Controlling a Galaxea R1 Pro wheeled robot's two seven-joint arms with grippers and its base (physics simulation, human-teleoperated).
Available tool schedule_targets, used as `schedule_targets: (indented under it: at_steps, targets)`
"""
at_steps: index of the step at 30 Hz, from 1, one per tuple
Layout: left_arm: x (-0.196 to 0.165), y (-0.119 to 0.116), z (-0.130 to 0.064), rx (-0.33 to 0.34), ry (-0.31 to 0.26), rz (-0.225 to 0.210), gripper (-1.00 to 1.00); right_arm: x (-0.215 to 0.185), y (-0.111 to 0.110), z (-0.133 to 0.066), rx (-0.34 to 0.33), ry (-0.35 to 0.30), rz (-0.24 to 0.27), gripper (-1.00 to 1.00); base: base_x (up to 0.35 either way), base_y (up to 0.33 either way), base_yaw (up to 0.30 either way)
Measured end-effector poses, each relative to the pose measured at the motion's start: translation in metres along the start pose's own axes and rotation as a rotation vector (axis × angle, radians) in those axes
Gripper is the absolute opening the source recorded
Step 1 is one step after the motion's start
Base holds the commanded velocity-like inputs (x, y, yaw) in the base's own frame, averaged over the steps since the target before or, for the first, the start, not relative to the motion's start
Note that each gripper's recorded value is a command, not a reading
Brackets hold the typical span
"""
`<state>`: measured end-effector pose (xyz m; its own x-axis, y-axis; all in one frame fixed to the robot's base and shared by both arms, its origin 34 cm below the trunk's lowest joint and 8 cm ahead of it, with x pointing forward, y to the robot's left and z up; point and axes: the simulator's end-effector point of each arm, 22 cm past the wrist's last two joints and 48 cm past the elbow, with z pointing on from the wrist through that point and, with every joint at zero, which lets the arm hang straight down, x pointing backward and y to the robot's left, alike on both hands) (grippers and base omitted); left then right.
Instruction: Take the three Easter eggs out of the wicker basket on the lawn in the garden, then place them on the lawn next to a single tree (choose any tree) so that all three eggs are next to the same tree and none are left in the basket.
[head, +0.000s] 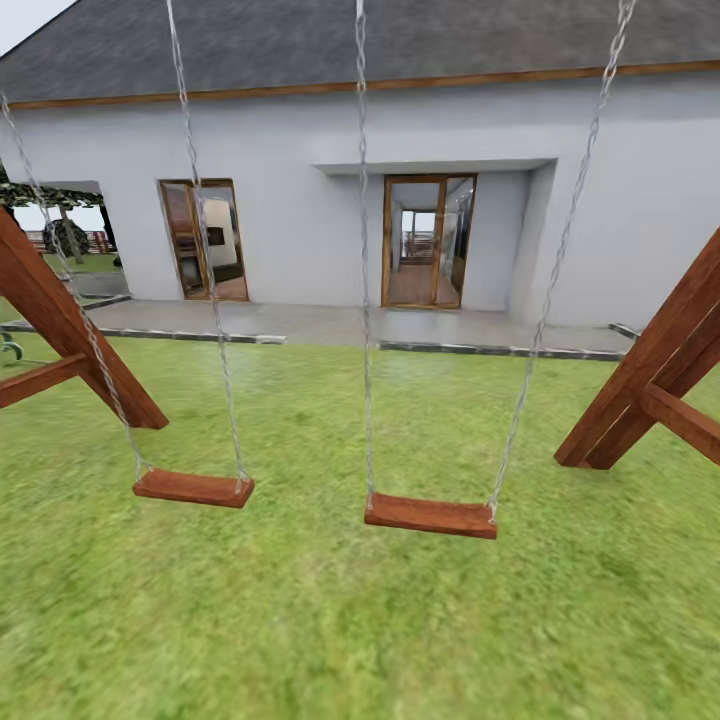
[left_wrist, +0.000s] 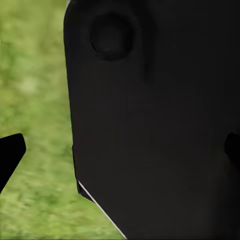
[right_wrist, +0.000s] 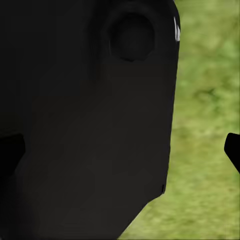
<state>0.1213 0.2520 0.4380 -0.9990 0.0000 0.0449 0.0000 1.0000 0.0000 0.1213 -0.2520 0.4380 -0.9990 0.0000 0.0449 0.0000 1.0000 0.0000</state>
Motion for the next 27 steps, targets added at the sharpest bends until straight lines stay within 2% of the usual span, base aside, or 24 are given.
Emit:
schedule_targets:
  at_steps: [5,8,14,18,23,24,27]
  targets:
    - [0.036,0.020,-0.001,-0.018,0.057,0.023,1.00,0.027,-0.022,-0.001,0.030,0.033,0.047,1.00,0.000,0.000,0.000]
    - [0.048,0.023,-0.002,-0.022,0.079,0.022,1.00,0.035,-0.022,-0.001,0.030,0.050,0.052,1.00,0.000,0.000,0.000]
    - [0.049,0.023,-0.002,-0.022,0.080,0.021,1.00,0.036,-0.021,-0.001,0.029,0.053,0.050,1.00,0.000,0.000,0.000]
    - [0.043,0.024,-0.002,-0.028,0.070,0.007,1.00,0.012,-0.015,0.000,0.020,0.024,0.018,1.00,0.000,0.000,0.000]
    - [0.031,0.024,-0.001,-0.030,0.043,0.003,1.00,-0.006,-0.013,0.000,0.017,-0.007,0.008,1.00,0.000,0.000,0.000]
    - [0.003,0.024,-0.001,-0.030,-0.014,0.003,1.00,-0.055,-0.013,-0.003,0.017,-0.110,0.006,1.00,0.000,0.000,0.000]
    - [0.001,0.024,-0.001,-0.031,-0.019,0.001,1.00,-0.066,-0.012,-0.004,0.017,-0.133,0.005,1.00,0.000,0.000,0.000]
